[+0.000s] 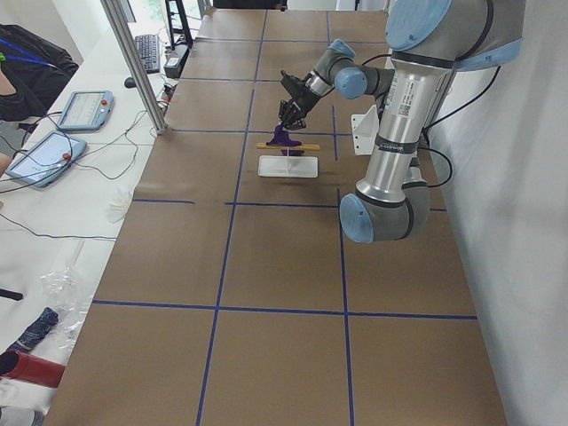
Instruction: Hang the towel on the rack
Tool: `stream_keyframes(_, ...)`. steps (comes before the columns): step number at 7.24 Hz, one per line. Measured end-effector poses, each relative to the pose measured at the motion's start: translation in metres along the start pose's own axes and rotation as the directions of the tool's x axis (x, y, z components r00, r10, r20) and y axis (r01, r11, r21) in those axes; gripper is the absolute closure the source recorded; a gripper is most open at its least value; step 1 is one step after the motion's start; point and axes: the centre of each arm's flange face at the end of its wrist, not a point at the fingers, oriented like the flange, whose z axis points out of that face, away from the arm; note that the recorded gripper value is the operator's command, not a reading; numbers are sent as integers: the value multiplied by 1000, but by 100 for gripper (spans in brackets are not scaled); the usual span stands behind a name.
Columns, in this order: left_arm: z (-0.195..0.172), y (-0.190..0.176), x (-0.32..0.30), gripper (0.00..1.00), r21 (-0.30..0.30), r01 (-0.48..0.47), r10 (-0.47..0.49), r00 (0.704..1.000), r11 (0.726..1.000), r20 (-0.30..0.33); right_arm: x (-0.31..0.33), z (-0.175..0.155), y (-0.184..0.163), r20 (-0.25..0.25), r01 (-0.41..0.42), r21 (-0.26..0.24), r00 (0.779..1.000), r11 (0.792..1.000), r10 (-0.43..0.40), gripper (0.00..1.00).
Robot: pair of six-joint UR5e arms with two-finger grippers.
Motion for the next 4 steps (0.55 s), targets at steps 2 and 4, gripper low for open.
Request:
stream_keyframes(2, 49, 34, -4, 0, 35, -74, 70, 992, 997, 103, -2, -2, -4, 6, -27, 5, 1000, 1000, 27, 0)
stream_keyframes(4, 70, 44, -12, 0, 43, -126, 118, 982, 991, 148, -5, -5, -6, 31, -38, 8, 999, 999, 38, 0)
